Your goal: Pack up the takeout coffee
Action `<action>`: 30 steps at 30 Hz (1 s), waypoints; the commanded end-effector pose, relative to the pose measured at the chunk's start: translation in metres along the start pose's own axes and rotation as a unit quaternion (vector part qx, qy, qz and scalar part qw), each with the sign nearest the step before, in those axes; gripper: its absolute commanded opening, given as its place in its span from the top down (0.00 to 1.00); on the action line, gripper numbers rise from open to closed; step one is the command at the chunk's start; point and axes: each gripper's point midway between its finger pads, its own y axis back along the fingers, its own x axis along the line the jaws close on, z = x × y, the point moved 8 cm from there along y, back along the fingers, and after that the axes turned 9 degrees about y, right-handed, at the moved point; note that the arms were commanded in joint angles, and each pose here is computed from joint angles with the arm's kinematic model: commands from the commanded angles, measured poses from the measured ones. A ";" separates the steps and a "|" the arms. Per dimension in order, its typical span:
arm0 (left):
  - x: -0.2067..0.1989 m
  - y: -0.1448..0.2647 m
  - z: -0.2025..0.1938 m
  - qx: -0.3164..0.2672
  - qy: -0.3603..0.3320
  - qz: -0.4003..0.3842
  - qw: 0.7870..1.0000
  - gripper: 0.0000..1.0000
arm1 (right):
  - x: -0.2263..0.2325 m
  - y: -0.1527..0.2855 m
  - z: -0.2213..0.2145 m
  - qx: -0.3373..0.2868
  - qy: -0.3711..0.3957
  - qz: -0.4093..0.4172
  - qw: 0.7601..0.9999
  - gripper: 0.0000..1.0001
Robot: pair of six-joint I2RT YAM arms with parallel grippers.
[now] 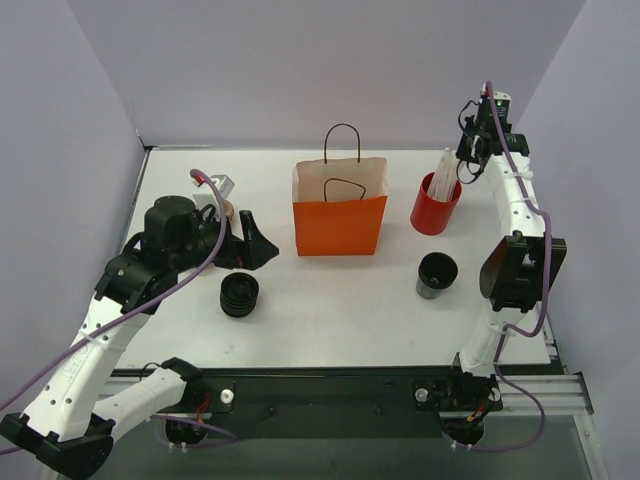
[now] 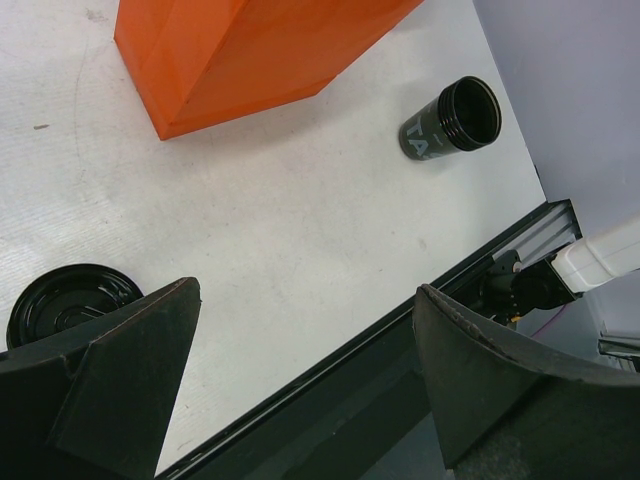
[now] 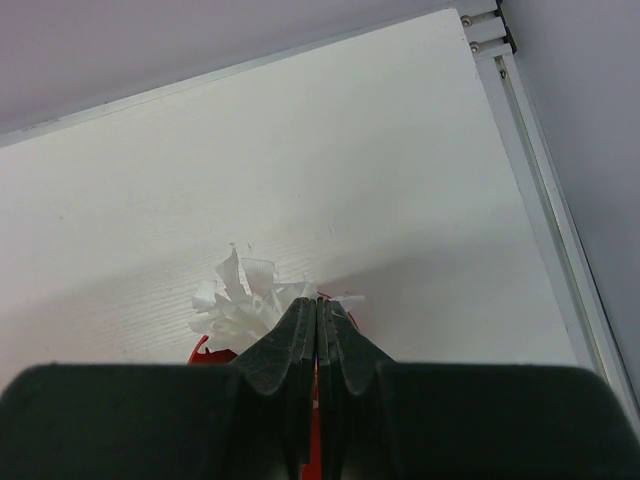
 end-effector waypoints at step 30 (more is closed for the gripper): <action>-0.013 0.012 0.025 -0.065 -0.010 -0.005 0.998 0.03 | 0.000 0.200 0.083 -0.210 -0.042 0.076 0.974 1.00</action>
